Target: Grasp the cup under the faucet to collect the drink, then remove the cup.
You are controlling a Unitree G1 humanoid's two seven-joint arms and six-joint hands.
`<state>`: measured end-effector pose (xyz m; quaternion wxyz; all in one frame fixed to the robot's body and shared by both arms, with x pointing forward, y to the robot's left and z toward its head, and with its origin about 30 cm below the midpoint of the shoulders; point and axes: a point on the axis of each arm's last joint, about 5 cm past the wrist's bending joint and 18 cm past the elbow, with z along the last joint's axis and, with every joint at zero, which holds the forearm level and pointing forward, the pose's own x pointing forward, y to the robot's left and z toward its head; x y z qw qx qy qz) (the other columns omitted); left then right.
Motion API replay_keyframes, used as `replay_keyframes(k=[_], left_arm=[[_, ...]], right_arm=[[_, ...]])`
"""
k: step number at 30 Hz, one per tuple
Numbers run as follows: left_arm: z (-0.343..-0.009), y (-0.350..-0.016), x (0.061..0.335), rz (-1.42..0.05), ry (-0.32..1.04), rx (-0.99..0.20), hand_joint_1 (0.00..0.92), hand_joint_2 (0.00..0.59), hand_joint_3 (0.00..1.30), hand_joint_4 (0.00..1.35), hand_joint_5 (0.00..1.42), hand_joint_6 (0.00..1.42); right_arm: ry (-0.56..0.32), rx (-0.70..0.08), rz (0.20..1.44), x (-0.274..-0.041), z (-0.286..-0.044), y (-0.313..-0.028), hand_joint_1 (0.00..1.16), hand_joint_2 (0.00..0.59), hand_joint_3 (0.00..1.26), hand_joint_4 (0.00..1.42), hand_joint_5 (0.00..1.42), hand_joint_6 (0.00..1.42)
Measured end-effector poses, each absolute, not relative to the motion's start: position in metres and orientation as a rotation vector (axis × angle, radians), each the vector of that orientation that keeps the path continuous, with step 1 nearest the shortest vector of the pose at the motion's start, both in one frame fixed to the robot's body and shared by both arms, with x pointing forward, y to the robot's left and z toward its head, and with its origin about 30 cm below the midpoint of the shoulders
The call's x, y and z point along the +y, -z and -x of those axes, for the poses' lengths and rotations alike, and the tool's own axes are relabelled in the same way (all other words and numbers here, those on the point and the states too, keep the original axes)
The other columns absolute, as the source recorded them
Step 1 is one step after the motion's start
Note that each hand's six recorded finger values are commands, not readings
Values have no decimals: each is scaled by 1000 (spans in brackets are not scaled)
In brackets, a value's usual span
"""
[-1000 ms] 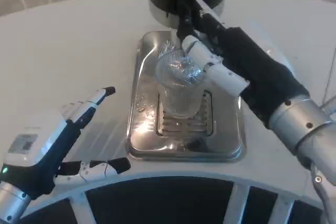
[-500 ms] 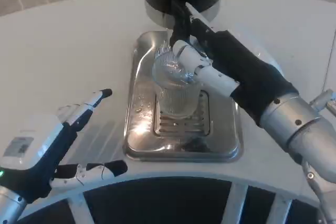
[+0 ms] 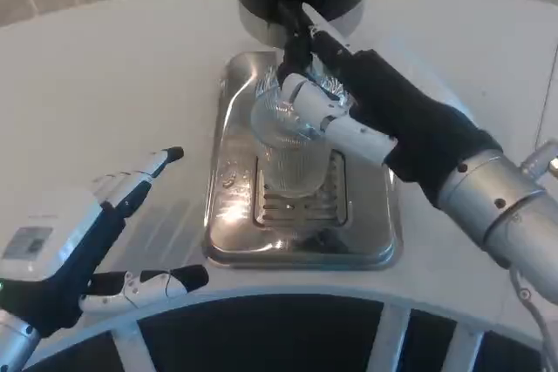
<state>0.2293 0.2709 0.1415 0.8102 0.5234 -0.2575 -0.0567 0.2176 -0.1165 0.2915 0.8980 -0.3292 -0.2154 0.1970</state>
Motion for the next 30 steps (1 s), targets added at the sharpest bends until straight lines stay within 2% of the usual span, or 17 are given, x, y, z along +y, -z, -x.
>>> replay_keyframes(k=[12, 18, 24, 30], left_arm=[[-229, -142, 271, -1121, 124, -548, 111, 72, 107, 62, 142, 237], [-229, -143, 271, -1115, 123, -545, 108, 63, 100, 54, 148, 237], [-230, -144, 272, -1042, 95, -516, 126, 45, 9, 2, 161, 249], [-232, -143, 270, -904, 46, -463, 158, 20, 0, 0, 172, 282]], right_arm=[[-393, -490, 856, -115, -214, -300, 146, 544, 0, 0, 0, 0], [-401, -495, 897, -114, -213, -302, 141, 541, 0, 0, 0, 0], [-414, -497, 907, -115, -212, -303, 138, 540, 0, 0, 0, 0], [-415, -517, 915, -115, -208, -305, 135, 539, 0, 0, 0, 0]])
